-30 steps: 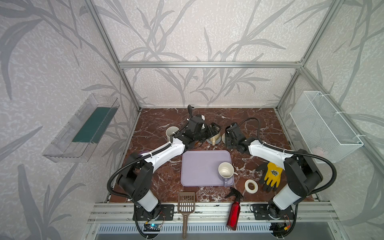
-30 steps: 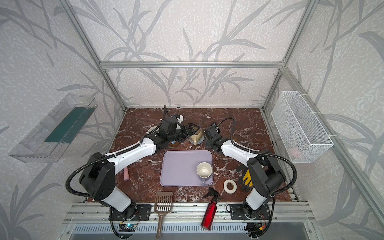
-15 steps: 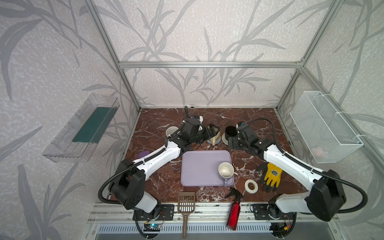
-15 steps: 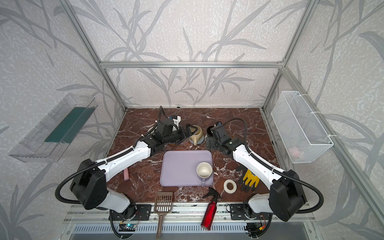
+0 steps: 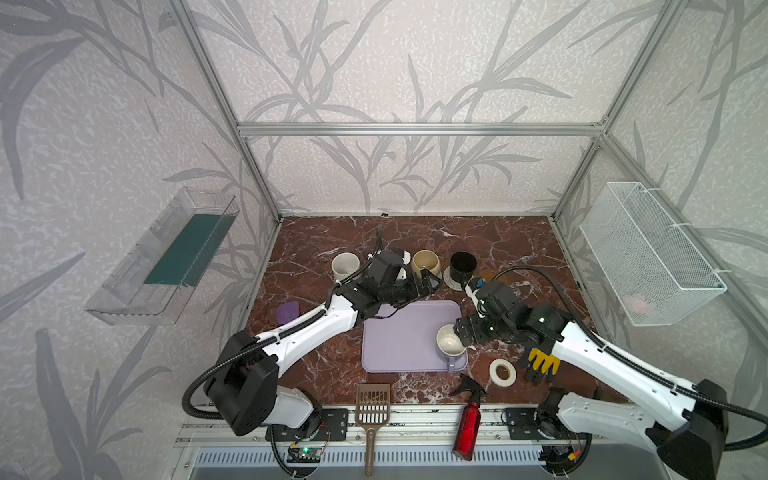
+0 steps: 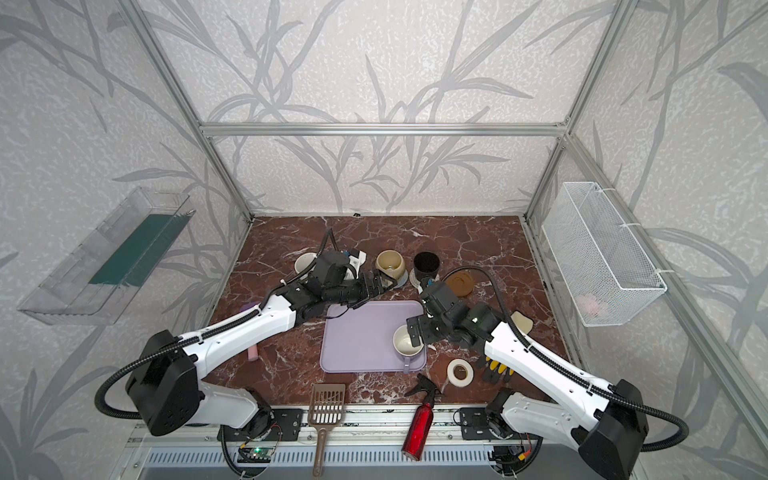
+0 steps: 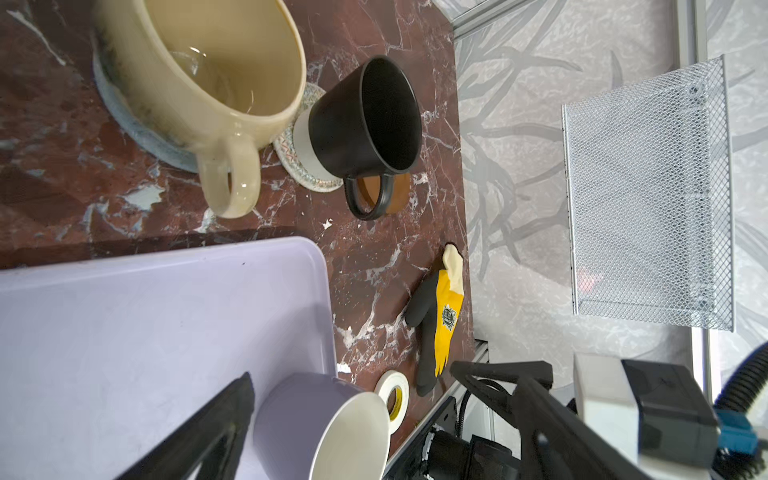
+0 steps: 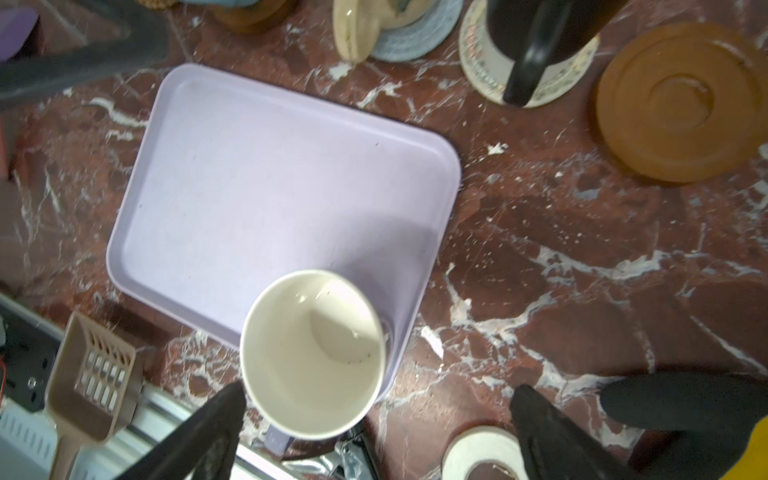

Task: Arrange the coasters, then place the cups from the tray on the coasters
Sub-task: 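Move right gripper back over the lavender mug on the tray, then lower right gripper onto the lavender mug rim and close it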

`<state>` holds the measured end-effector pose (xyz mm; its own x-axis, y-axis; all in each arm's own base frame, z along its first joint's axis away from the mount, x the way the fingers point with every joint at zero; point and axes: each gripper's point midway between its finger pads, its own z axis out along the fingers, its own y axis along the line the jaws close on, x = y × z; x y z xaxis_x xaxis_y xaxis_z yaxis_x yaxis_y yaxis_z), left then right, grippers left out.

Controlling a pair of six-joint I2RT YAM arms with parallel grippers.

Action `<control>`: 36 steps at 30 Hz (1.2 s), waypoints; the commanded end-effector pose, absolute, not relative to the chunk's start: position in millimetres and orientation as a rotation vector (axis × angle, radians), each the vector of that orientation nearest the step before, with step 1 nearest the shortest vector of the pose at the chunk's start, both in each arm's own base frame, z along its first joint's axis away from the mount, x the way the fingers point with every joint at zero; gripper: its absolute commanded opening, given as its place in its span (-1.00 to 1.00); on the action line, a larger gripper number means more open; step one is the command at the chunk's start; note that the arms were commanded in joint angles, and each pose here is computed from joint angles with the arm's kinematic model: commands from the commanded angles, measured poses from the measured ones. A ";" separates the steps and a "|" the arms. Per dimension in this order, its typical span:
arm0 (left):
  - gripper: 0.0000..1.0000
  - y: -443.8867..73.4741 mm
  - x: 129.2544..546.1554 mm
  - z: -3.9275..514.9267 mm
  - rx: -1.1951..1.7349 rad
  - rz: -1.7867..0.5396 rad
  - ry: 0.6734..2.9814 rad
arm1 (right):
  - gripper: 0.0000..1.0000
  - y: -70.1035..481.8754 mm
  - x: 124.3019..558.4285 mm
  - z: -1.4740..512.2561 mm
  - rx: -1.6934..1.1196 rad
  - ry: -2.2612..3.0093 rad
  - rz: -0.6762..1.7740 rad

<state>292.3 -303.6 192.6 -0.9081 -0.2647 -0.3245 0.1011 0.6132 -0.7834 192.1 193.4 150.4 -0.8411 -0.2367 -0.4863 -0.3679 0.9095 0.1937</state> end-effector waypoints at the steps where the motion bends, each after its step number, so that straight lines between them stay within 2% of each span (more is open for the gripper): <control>1: 0.99 -297.1 283.2 194.0 -0.108 -1.203 2.433 | 0.98 190.2 170.4 140.7 -0.433 2.655 0.368; 10: 0.99 -294.2 272.6 187.1 -0.109 -1.225 2.444 | 0.98 218.7 143.4 118.4 -0.497 2.655 0.333; 29: 0.99 -274.0 240.3 152.9 -0.197 -1.240 2.512 | 0.99 224.3 141.5 79.4 -0.428 2.661 0.224; 36: 0.99 -277.2 227.1 137.3 -0.227 -1.282 2.537 | 0.79 226.7 145.1 70.9 -0.415 2.655 0.195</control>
<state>231.5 -272.3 132.7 -0.9444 -0.2599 -0.2013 -0.0072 0.6286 -0.7777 141.3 226.3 73.8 -0.8619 -0.2717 -0.4282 -0.3372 0.9377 0.0839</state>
